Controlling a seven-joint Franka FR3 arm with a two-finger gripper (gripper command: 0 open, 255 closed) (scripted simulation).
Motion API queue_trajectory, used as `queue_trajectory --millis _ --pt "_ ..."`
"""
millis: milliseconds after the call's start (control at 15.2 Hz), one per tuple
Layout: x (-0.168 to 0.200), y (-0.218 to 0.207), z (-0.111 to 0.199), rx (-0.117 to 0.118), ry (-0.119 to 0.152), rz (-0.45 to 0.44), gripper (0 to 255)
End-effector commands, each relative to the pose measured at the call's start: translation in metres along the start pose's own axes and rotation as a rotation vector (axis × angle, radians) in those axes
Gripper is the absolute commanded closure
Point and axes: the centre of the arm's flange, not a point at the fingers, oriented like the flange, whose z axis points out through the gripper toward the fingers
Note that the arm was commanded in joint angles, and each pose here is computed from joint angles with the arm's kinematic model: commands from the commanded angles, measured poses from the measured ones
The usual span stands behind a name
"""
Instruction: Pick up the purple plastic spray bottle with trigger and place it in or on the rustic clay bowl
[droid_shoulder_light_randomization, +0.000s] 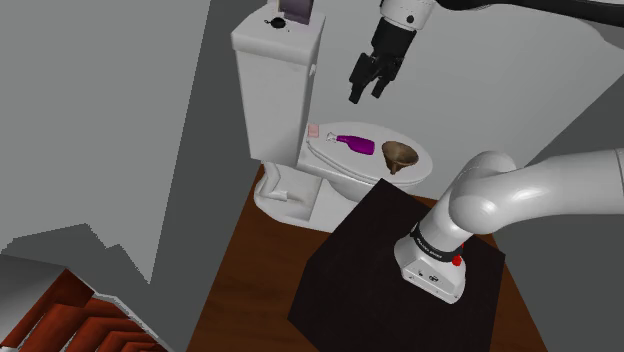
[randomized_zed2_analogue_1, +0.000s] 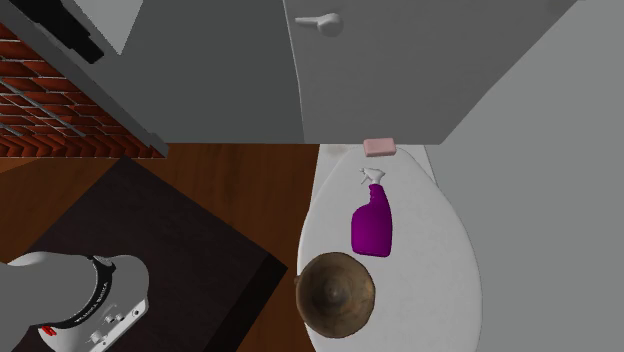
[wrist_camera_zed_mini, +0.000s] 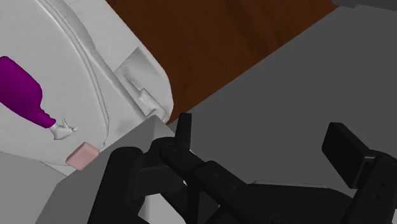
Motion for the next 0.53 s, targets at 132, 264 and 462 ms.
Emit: queue_trajectory --millis 132,264,462 --pt "0.007 0.021 0.015 -0.001 -0.007 -0.027 0" --pt "0.014 0.041 0.031 -0.001 -0.014 -0.053 0" --pt "0.025 0.072 0.054 -0.003 -0.025 -0.094 0"
